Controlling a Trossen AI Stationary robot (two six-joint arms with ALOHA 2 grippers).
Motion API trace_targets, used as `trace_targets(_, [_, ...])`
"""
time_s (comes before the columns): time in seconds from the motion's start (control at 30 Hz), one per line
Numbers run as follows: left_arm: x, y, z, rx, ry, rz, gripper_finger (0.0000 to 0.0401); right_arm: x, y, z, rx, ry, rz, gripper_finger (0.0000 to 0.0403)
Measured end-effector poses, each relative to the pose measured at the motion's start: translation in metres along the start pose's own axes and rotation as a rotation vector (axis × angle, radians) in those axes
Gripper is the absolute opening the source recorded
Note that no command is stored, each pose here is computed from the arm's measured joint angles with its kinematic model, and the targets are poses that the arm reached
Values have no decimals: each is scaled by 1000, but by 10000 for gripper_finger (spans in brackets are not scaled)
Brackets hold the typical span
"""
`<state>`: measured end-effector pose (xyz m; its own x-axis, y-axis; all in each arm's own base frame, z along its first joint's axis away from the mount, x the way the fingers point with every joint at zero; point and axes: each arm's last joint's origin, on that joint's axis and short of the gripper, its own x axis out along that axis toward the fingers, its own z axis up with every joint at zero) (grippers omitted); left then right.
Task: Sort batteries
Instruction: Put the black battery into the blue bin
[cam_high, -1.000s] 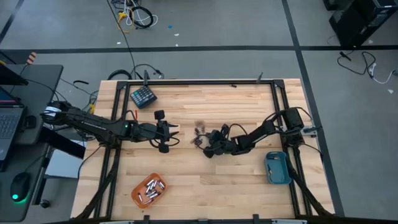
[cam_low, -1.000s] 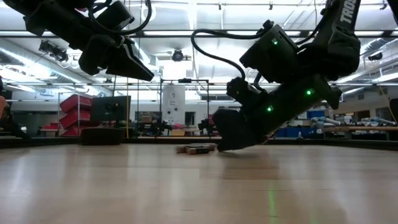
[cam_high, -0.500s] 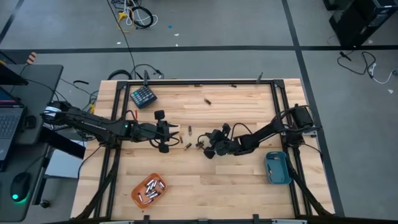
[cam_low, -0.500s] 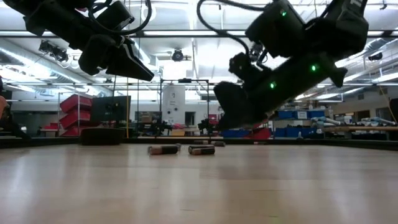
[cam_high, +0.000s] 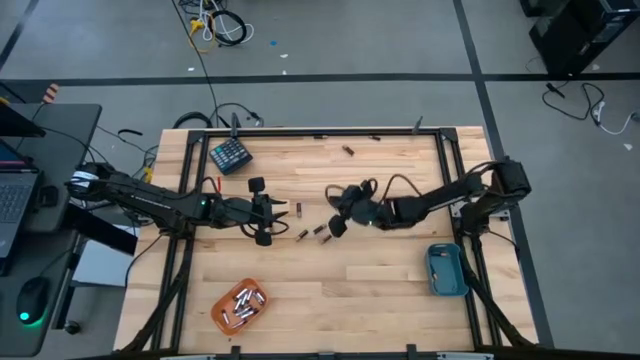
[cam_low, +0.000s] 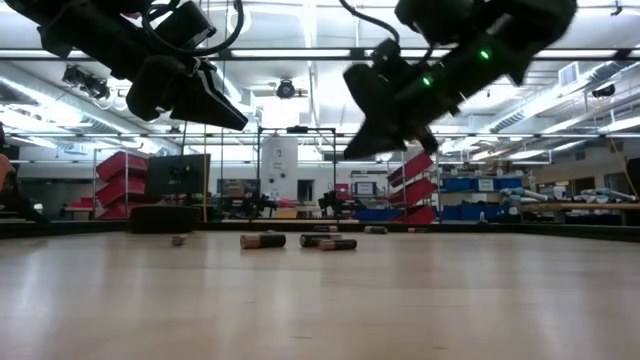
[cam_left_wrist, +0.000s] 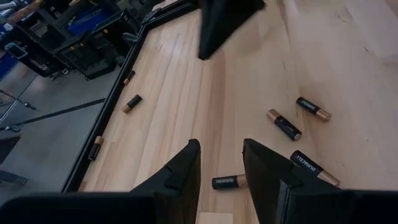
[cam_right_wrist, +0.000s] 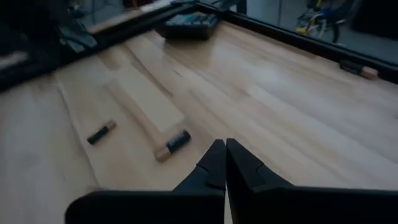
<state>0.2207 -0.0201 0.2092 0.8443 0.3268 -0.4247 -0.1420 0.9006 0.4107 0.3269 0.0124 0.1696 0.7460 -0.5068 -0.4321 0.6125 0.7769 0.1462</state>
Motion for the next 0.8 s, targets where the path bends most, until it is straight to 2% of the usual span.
trace_targets(0.17, [0,-1,-2,-48,22,-15,119,7,-2,34,-44,32,58,0])
trace_targets(0.33, [-2,-7,-14,-43,122,-147,119,7,6,51,-127,16,135,0])
trace_targets(0.47, [-9,-3,-18,-47,327,-129,119,5,11,54,-138,27,185,0])
trace_targets(0.53, [-16,1,-18,-7,439,-133,119,4,12,51,-144,47,186,0])
trace_targets(0.63, [-25,3,-23,67,572,-197,119,4,12,49,-147,67,182,0])
trace_targets(0.7, [-26,2,-24,57,590,-247,119,4,11,48,-139,77,179,0])
trace_targets(0.8, [-28,3,-18,-46,611,-275,119,3,12,47,-125,81,181,0])
